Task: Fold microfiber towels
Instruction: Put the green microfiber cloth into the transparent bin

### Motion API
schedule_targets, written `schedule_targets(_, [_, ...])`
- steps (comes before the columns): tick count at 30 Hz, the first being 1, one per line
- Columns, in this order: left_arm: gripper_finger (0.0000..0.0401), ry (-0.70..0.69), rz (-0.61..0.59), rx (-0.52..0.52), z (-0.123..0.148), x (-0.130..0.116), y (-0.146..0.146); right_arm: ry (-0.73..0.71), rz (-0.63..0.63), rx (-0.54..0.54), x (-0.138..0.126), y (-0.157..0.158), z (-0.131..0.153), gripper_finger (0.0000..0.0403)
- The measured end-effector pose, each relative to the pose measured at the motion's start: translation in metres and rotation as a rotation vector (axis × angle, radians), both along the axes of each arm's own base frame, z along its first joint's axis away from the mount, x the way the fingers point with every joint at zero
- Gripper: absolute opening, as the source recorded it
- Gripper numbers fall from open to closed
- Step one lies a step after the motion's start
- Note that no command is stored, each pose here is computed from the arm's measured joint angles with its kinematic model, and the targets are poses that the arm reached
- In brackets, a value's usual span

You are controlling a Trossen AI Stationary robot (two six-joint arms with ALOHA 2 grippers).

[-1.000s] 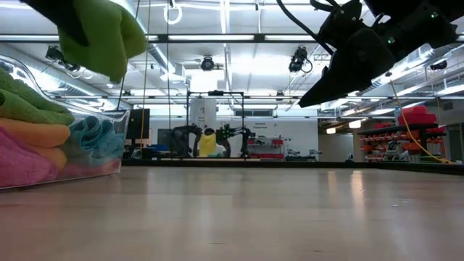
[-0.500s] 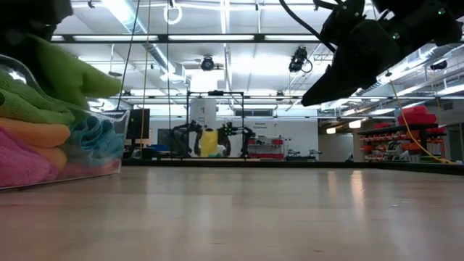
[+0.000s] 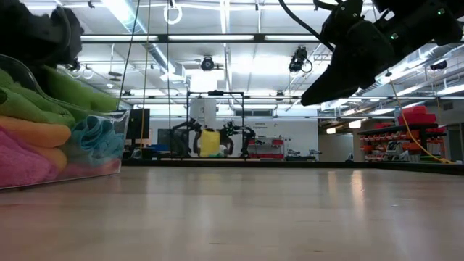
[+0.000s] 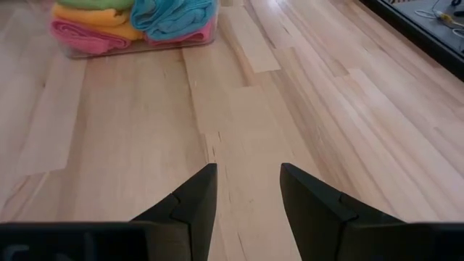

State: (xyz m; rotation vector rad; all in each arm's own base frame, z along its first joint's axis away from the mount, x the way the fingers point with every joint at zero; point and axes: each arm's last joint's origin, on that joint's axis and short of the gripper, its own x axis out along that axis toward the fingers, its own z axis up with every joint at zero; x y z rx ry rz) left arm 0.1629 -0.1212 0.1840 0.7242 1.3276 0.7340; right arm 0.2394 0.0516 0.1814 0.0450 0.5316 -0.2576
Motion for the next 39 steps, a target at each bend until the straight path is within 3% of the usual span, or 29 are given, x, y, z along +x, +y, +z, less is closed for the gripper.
schedule_targets(6, [0.0045, 0.101, -0.018, -0.176, -0.012, 0.004, -0.007, 0.000, -0.004, -0.004, 0.000, 0.000, 0.000, 0.0161])
schedule_targets(11, [0.0074, 0.120, 0.013, -0.237, -0.014, 0.004, -0.009, 0.000, -0.011, -0.013, 0.000, 0.000, 0.000, 0.0161])
schedule_targets(26, [0.0235, 0.120, 0.063, -0.389, 0.000, 0.007, 0.003, -0.004, -0.009, -0.003, 0.000, 0.001, 0.000, 0.0161])
schedule_targets(33, [0.0232, 0.168, 0.077, -0.434, 0.007, 0.003, 0.006, -0.005, -0.008, -0.002, 0.000, 0.002, 0.000, 0.0161])
schedule_targets(39, [0.0207, 0.116, 0.063, -0.486, 0.025, 0.004, 0.005, -0.010, -0.007, -0.002, 0.000, 0.002, 0.001, 0.0161])
